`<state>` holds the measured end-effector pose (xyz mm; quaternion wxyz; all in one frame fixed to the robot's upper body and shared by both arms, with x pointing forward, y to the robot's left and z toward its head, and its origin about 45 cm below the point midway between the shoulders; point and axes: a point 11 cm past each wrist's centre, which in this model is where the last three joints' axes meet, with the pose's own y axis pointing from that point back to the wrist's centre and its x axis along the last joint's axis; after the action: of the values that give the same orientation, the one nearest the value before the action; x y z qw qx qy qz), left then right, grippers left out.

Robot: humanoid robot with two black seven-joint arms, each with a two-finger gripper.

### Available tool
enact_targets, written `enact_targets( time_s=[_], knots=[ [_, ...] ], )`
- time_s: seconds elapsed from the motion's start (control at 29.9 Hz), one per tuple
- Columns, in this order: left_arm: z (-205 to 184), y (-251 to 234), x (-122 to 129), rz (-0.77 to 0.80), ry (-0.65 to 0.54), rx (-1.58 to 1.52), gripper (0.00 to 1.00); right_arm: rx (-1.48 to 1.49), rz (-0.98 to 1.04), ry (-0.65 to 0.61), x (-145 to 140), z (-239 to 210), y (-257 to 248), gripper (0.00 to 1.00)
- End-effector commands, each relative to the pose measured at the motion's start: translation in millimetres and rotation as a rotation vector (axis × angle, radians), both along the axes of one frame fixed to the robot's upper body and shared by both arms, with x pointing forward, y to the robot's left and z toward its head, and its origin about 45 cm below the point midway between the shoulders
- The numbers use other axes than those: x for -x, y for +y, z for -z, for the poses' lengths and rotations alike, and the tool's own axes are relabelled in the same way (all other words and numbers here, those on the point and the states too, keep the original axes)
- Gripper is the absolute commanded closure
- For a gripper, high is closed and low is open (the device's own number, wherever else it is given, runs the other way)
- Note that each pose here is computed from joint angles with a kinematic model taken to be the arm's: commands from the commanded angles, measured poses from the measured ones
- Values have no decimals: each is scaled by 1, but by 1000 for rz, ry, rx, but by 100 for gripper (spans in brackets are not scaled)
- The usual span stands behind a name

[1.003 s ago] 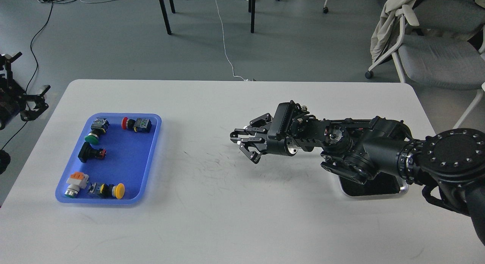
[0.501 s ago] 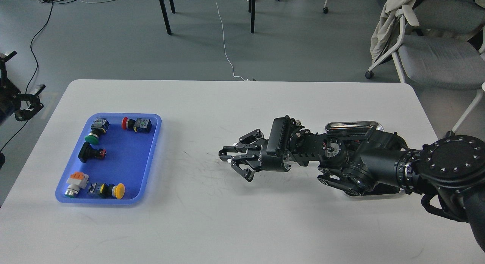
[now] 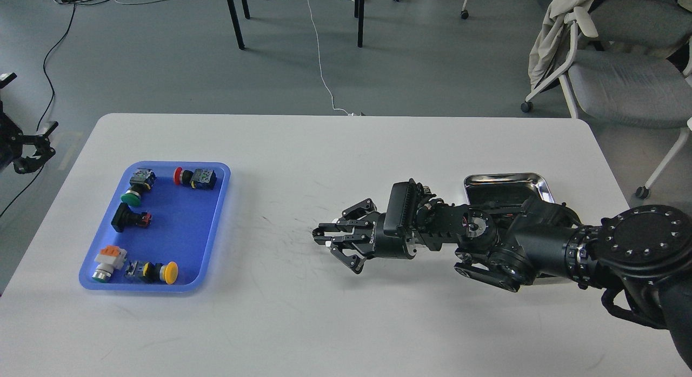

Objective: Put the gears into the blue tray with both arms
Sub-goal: 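Lower the right gripper and release the black gear onto the table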

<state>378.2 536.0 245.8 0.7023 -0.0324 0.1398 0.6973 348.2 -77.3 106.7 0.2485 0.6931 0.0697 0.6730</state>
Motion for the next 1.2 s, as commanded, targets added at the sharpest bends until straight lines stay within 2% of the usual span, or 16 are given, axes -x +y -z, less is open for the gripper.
enact_targets(
  time_s=[0.0,0.1,0.37,0.5,0.64,0.7,0.9,1.04,1.17],
  knots=[
    [-3,1,1,2,-2,-4,1,3,2,2,0,0,0,99],
    [-2,3,4,0,5,-7,1,6,10,1,-2,1,-1,98],
    [-2,5,5,-2,5,-10,1,8,15,4,-1,3,-2,83],
    [-3,5,5,-3,5,-11,1,8,16,2,-2,2,-3,71],
    [-4,7,6,-5,3,-13,1,8,17,2,-2,2,-3,69],
    [-4,7,6,-6,4,-15,1,6,17,1,-2,2,-2,63],
    [-5,8,6,-7,2,-15,1,4,17,0,-2,1,-2,57],
    [-4,8,7,-7,5,-16,1,-19,35,-5,-6,-4,1,43],
    [-2,8,8,-8,10,-16,1,-73,82,-15,-18,-17,5,38]
  ],
)
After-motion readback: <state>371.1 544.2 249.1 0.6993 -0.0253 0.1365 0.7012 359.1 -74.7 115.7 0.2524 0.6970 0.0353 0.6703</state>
